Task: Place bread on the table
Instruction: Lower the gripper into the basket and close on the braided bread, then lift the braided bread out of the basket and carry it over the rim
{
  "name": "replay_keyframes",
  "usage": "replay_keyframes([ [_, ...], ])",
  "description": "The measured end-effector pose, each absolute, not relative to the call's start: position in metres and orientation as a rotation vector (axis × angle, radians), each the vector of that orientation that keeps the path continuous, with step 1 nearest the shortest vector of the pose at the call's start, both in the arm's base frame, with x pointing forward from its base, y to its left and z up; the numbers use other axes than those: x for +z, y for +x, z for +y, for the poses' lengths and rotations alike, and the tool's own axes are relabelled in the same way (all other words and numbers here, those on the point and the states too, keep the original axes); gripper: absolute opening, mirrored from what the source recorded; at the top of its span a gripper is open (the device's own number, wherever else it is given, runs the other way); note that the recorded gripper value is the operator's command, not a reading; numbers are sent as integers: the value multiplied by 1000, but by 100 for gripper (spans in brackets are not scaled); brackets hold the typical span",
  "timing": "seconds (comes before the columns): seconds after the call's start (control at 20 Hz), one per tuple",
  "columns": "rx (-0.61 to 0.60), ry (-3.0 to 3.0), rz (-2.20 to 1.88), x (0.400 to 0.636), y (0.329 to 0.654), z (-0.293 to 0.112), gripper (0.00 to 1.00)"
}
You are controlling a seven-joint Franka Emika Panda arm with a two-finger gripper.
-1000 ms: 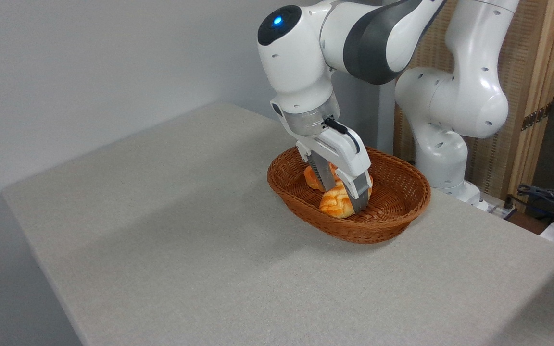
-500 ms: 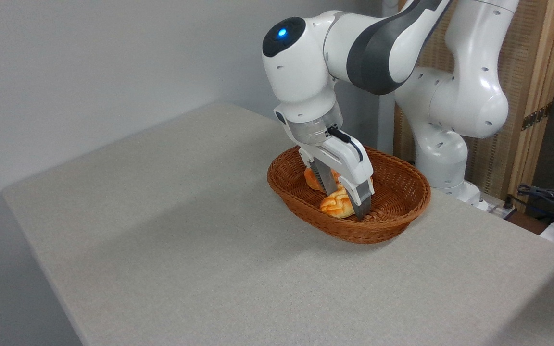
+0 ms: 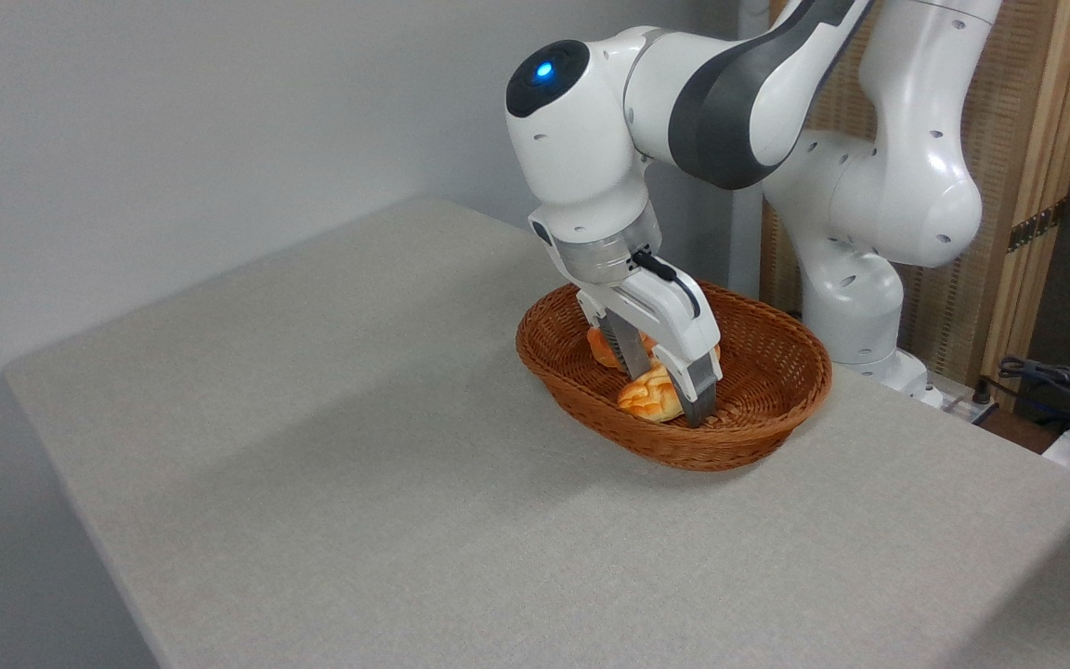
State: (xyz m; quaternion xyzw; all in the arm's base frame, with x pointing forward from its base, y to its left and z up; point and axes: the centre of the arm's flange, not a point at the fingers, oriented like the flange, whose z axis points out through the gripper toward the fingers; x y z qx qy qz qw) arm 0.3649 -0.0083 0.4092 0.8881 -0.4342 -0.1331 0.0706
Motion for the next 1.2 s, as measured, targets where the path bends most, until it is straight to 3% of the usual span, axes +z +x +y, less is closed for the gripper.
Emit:
replay_keyframes([
  [0.1,-402,2670,-1307,408,365,-9,38],
  [0.35,-400,2664,-1315,408,365,-12,24],
  [0.85,-406,2656,-1330,409,365,-16,23],
  [1.2,-432,2625,-1346,436,368,-25,23],
])
